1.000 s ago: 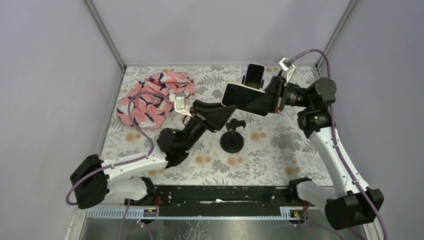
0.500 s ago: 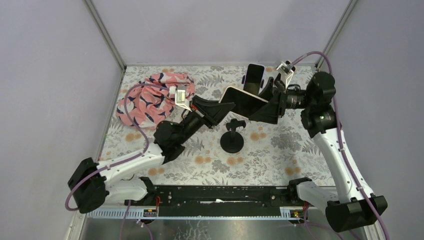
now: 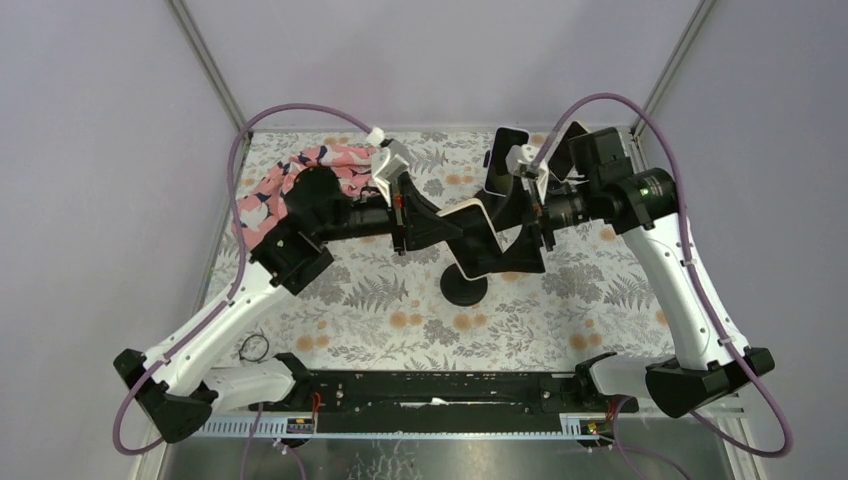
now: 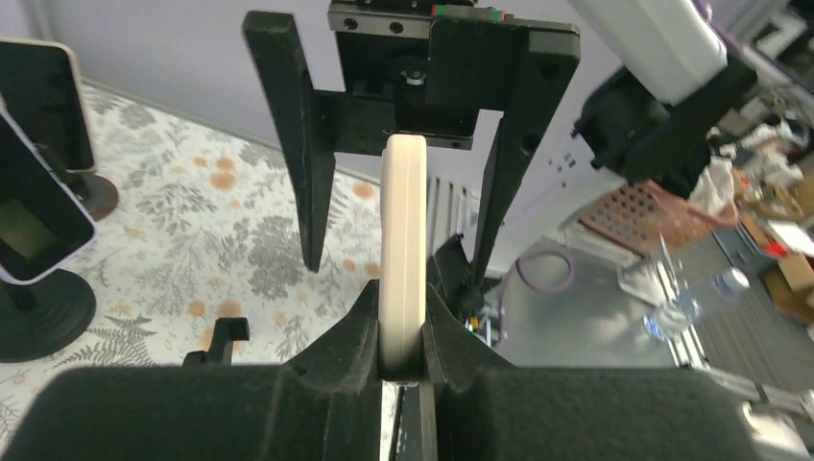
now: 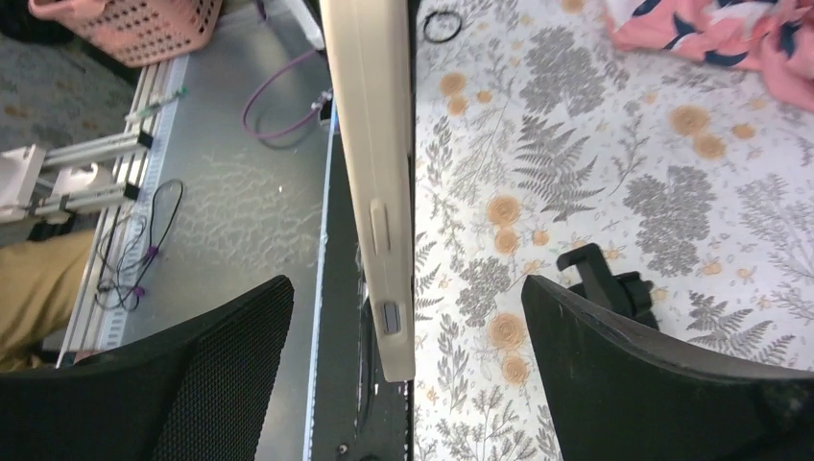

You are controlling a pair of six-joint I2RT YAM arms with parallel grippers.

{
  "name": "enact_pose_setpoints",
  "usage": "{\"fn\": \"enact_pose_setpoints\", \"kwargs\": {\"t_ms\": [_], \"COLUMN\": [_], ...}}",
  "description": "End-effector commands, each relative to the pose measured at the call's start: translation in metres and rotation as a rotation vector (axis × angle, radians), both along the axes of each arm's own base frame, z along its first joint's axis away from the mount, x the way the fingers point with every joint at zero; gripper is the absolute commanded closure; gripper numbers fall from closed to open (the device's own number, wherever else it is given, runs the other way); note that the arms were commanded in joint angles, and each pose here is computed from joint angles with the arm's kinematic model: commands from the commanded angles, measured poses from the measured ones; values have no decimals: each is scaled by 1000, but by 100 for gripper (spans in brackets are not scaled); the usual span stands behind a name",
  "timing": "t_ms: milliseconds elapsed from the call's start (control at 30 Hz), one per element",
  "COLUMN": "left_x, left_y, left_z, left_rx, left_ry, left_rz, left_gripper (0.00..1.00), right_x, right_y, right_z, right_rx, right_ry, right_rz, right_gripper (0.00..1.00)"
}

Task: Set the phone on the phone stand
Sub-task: Pick up the phone at the center of the board.

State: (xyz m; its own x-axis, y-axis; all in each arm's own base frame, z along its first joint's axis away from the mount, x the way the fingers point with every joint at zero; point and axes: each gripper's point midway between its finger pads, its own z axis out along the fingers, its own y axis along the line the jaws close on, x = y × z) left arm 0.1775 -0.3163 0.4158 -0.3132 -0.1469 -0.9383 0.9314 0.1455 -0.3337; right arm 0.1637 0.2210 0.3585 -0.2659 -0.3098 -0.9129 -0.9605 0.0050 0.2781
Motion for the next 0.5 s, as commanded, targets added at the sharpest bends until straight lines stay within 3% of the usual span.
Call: {"fn": "enact_pose_setpoints", "kwargs": {"t_ms": [0,133,367,467], "left_x": [-23,-24,-16,-14], "left_y": [-4,-13,-24,-26], "left_z": [-10,-8,-18,-19], "left_rx": [131,159,221,222], "left_ry": [-20,-12,26,29], "left_rz": [-189,-271,-332,-340], "left_gripper": [100,100,100,100], "right_x": [-17,-22,-29,-29], "right_y": [1,4,10,12], "right_z": [1,6,4,0], "right_rx": [-26,-9,-4,-7], "right_ry": [-52,-33,15,33], "right_rz": [25,46,96,103], "right_gripper": [3,5,19,40]}}
